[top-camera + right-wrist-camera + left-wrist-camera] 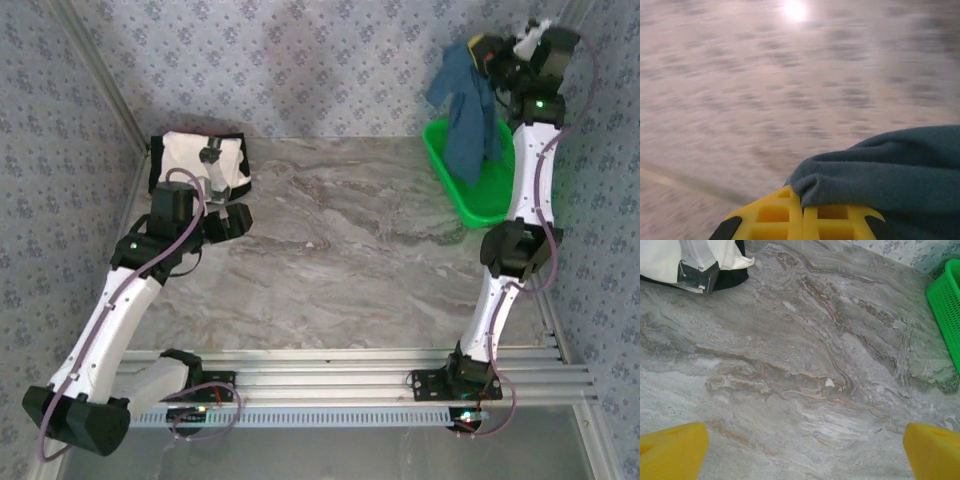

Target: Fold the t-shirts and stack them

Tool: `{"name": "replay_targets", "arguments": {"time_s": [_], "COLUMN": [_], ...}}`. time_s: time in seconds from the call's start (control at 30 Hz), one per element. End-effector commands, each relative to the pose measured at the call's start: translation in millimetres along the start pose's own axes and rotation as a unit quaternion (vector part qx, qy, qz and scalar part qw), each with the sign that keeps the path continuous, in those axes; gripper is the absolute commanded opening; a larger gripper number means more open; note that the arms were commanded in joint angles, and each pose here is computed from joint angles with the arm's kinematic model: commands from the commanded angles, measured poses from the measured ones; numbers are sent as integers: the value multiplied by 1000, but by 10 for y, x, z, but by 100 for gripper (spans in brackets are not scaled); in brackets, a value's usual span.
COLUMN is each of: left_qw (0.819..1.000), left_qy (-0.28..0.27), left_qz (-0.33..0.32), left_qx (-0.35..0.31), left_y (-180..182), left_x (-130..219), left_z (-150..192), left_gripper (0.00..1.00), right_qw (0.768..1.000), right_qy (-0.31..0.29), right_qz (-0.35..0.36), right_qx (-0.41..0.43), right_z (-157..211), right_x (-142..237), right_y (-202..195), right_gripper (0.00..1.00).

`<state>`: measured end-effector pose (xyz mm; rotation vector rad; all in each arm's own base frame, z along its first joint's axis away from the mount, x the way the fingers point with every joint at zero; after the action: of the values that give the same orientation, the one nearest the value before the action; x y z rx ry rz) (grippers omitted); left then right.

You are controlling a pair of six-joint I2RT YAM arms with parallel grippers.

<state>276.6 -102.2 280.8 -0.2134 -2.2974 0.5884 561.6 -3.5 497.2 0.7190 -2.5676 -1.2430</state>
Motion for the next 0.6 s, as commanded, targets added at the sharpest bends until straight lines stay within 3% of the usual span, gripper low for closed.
{"name": "replay_targets", "arguments": {"time_s": [0.0,0.2,0.3,0.4,0.57], "left_qw": [998,992,987,984,981], "left_qy": [-44,-97,-123,-143,-162], "left_qz": [38,79,95,97,85], "left_qx": [-22,-33,-43,-51,-59], "left_y": [-240,-531,-651,-684,-578], "left_x": [140,449,658,862,1088], "left_z": [-296,-648,-789,-847,-759], "left_gripper": [100,100,100,100,100], "right_qw": [994,981,976,974,966], "right_qy": [34,76,119,167,249], "right_qz": [-99,-179,-183,-151,-70], "right_qx": [14,13,9,17,-5], "right_z": [202,718,1088,1520,2264], "right_x": [168,246,274,261,183], "right_y": [1049,2010,2259,2249,1783], "right_gripper": [0,0,0,0,0]}}
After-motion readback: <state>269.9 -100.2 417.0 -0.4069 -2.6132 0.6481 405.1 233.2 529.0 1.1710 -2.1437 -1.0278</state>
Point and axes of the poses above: each hand's point on the last joint's axis, 136 mm out from that joint toward the fingers, its own x axis back along the fingers, its own y axis along the line the jaws close on, z = x × y, the point moved 2 cm from there along x, back along the fingers, and after that the axes turned 5 degrees about x, right-handed, at the moved point
